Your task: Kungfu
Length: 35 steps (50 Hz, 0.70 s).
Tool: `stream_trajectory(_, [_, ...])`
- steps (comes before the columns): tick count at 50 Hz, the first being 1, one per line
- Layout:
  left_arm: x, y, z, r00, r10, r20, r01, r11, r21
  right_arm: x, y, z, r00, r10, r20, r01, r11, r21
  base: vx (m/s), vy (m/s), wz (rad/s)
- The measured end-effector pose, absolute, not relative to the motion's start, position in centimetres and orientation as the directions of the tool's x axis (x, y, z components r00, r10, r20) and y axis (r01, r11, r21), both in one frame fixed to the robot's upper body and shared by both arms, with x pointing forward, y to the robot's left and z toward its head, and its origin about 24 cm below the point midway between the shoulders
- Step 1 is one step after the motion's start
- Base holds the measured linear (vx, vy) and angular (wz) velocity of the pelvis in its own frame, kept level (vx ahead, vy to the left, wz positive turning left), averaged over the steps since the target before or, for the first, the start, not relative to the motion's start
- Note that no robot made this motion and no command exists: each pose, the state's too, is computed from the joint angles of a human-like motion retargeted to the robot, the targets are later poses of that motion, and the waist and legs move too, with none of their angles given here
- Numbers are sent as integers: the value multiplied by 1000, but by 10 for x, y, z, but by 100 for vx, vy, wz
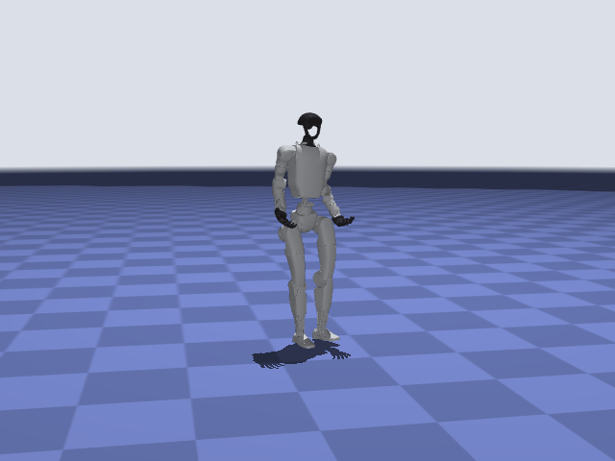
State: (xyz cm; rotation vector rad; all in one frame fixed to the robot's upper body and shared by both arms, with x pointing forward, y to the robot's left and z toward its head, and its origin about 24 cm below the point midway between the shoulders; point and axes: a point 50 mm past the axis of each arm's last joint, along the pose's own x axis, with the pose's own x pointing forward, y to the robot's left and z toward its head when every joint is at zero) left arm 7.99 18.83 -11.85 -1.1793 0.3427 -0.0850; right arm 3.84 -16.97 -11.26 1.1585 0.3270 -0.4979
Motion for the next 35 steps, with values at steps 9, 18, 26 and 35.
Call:
stream_trajectory(9, [81, 206, -131, 795, -394, -461, -161, 595, -787, 56, -183, -116, 897, -2, -441, 389, 477, 788, -1, 16, -27])
stream_trajectory(18, [108, 240, -139, 358, -441, -823, 236, 896, -377, 56, -245, -127, 780, -23, -625, 253, 926, 281, -13, 2, -22])
stream_trajectory(26, [99, 224, -157, 195, -163, -967, 683, 730, 14, 60, -254, -140, 604, -23, -797, -88, 992, -95, -19, -2, -67])
stream_trajectory(35, [57, 187, -176, 179, -58, -982, 593, 803, 61, 69, -246, -142, 562, 46, -826, -321, 932, -167, -9, -22, -68])
